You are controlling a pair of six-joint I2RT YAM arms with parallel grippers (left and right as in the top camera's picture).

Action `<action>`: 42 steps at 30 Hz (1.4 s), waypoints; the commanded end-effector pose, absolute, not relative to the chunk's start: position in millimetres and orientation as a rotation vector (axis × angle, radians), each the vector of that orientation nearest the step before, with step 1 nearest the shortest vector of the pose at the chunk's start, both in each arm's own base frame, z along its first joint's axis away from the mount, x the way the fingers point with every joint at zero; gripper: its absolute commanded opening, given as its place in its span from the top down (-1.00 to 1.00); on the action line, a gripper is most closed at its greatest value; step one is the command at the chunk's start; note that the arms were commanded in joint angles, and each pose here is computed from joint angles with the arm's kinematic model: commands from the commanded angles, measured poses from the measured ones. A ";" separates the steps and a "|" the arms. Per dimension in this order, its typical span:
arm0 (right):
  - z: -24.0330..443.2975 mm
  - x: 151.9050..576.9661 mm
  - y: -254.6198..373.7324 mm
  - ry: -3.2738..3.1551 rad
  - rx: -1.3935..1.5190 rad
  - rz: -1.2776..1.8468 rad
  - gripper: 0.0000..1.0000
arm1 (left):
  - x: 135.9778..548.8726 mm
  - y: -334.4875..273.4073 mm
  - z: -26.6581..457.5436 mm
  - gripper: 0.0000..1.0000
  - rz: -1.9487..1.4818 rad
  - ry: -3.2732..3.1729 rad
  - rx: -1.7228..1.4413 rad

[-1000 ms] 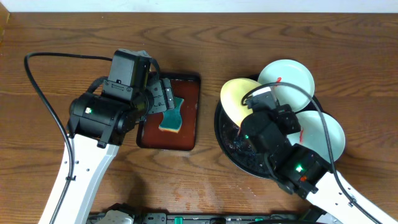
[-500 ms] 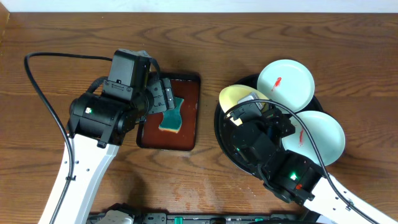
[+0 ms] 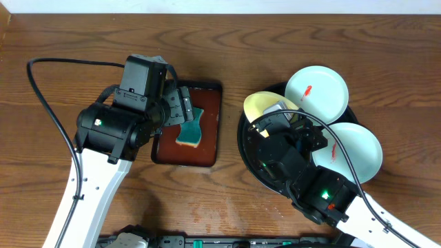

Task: Clean dirty plates on tray and stack at the side
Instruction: 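Lift the yellow plate with right gripper and set it at the right side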

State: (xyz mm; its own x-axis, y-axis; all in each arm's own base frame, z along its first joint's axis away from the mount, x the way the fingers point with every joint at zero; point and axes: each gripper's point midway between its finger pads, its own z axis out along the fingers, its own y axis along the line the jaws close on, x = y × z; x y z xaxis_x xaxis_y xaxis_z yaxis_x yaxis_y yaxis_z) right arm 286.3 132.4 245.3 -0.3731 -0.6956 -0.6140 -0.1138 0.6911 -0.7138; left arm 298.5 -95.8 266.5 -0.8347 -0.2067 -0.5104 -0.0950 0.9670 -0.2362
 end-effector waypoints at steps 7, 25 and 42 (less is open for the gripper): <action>253.4 284.5 128.9 1.852 -0.601 -0.756 0.98 | 300.2 -94.1 269.3 -0.68 -0.264 2.551 -0.212; 262.8 273.5 138.8 1.783 -0.640 -0.825 0.98 | 300.3 -94.0 269.3 -0.68 -0.263 2.551 -0.212; 195.3 290.5 149.5 2.159 -0.255 -0.181 0.98 | 300.3 -94.0 269.3 -0.68 -0.263 2.551 -0.213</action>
